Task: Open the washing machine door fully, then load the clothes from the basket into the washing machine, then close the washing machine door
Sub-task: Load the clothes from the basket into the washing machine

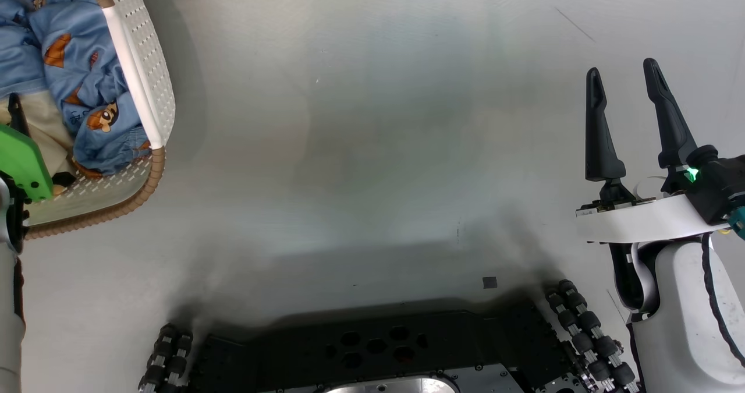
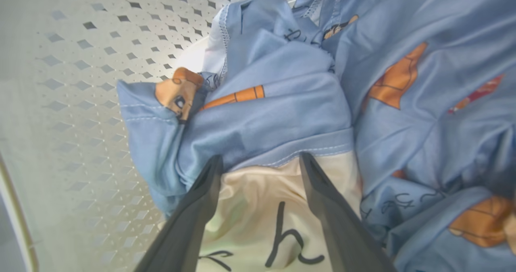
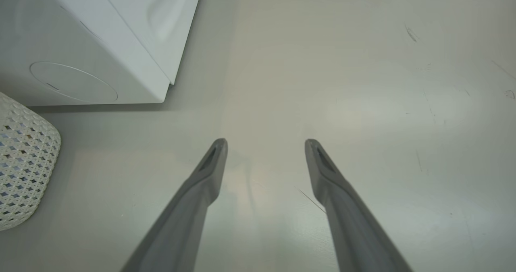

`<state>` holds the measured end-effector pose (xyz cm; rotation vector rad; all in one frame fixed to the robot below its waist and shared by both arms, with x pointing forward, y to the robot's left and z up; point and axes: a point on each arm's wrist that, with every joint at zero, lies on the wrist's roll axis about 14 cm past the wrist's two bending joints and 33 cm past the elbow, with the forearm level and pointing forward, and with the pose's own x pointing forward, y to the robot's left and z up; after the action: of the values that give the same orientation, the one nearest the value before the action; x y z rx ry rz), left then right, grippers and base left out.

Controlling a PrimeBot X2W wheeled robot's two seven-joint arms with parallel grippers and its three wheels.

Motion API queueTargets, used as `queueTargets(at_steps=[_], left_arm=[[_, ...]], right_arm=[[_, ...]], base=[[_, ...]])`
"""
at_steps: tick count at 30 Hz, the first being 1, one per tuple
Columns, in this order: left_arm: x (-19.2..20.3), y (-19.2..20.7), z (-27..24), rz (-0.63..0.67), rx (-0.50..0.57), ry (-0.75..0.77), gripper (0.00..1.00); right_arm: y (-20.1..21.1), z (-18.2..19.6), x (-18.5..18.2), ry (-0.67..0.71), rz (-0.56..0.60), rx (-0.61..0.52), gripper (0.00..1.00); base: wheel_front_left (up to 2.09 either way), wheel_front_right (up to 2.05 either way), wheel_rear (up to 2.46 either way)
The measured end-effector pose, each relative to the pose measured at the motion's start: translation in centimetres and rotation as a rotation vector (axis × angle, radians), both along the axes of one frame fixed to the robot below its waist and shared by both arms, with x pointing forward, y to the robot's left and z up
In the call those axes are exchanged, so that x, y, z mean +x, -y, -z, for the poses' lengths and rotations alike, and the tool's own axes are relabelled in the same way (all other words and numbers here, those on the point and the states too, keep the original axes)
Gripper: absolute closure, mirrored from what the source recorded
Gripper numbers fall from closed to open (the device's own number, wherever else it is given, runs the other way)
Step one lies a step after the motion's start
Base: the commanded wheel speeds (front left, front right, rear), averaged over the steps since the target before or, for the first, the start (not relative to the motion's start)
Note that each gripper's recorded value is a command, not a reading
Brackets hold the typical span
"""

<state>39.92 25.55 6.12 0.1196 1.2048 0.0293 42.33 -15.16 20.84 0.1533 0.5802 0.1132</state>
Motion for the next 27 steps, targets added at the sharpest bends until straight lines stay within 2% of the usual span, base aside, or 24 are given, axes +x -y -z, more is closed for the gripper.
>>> queueTargets(at_steps=[8,9,10,12,19,27], left_arm=[[0.6,0.2,0.5,-0.006,-0.003,-0.009,0.00],[0.5,0.2,0.5,-0.008,-0.002,-0.014,0.16],[0.4,0.2,0.6,-0.009,-0.002,-0.020,0.54],[-0.2,0.2,0.7,-0.015,-0.001,-0.045,1.00],[-0.9,-0.1,0.3,-0.048,-0.010,-0.063,1.00],[0.5,0.6,-1.2,-0.049,-0.037,0.022,1.00]], right_arm=[[0.4,-0.1,-0.1,-0.002,0.011,-0.005,0.00],[0.4,-0.2,0.0,0.000,0.012,-0.005,0.00],[0.4,-0.2,0.1,0.003,0.012,-0.006,0.00],[0.5,-0.4,0.3,0.009,0.012,-0.007,0.00],[0.7,-1.3,0.9,0.036,0.017,-0.012,0.00],[1.0,-2.7,1.9,0.079,0.024,-0.017,0.00]], base=[[0.00,0.00,0.00],[0.00,0.00,0.00],[0.00,0.00,0.00],[0.00,0.00,0.00],[0.00,0.00,0.00],[0.00,0.00,0.00]])
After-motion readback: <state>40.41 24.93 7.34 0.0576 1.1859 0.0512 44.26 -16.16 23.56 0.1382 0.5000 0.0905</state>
